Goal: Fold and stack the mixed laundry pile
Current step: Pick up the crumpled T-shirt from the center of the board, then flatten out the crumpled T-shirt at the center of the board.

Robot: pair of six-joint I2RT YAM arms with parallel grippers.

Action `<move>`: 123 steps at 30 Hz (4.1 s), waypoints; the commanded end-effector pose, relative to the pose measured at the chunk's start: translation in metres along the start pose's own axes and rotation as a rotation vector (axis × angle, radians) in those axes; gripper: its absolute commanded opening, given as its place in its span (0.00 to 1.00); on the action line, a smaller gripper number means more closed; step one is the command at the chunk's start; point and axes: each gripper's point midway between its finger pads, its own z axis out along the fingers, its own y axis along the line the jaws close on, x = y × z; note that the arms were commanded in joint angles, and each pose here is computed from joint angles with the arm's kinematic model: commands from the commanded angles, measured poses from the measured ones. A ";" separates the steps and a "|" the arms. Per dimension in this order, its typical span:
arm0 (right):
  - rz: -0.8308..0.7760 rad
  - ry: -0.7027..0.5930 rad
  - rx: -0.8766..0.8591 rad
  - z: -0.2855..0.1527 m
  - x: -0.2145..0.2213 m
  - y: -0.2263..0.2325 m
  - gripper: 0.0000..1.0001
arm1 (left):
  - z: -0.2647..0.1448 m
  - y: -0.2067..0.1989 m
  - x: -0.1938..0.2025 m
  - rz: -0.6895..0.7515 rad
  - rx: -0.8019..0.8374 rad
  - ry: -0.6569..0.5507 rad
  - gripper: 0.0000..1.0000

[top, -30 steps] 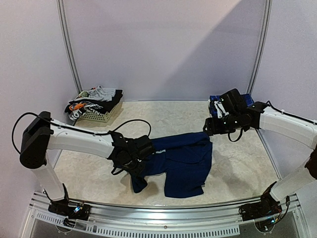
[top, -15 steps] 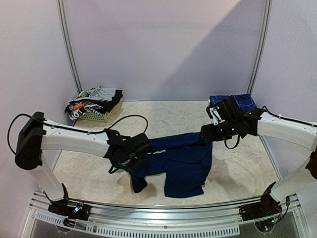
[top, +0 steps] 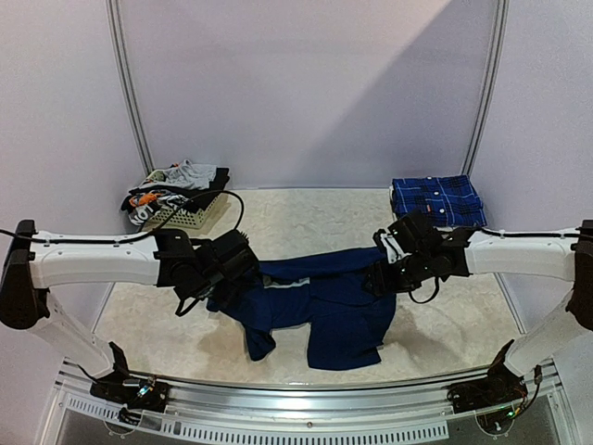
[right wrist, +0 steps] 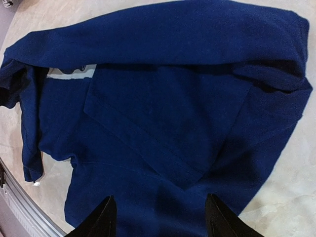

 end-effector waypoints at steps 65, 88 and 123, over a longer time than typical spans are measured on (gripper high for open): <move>-0.066 -0.620 0.300 -0.265 -0.155 0.009 0.00 | -0.109 0.150 -0.035 -0.313 -0.182 -0.312 0.00; -0.492 -1.149 -0.379 -0.572 -0.135 0.131 0.00 | -0.399 0.210 -0.132 -0.270 0.465 -1.182 0.00; 0.027 -0.356 0.235 0.067 -0.338 -0.078 0.01 | 0.185 0.130 -0.059 -0.395 0.020 0.193 0.00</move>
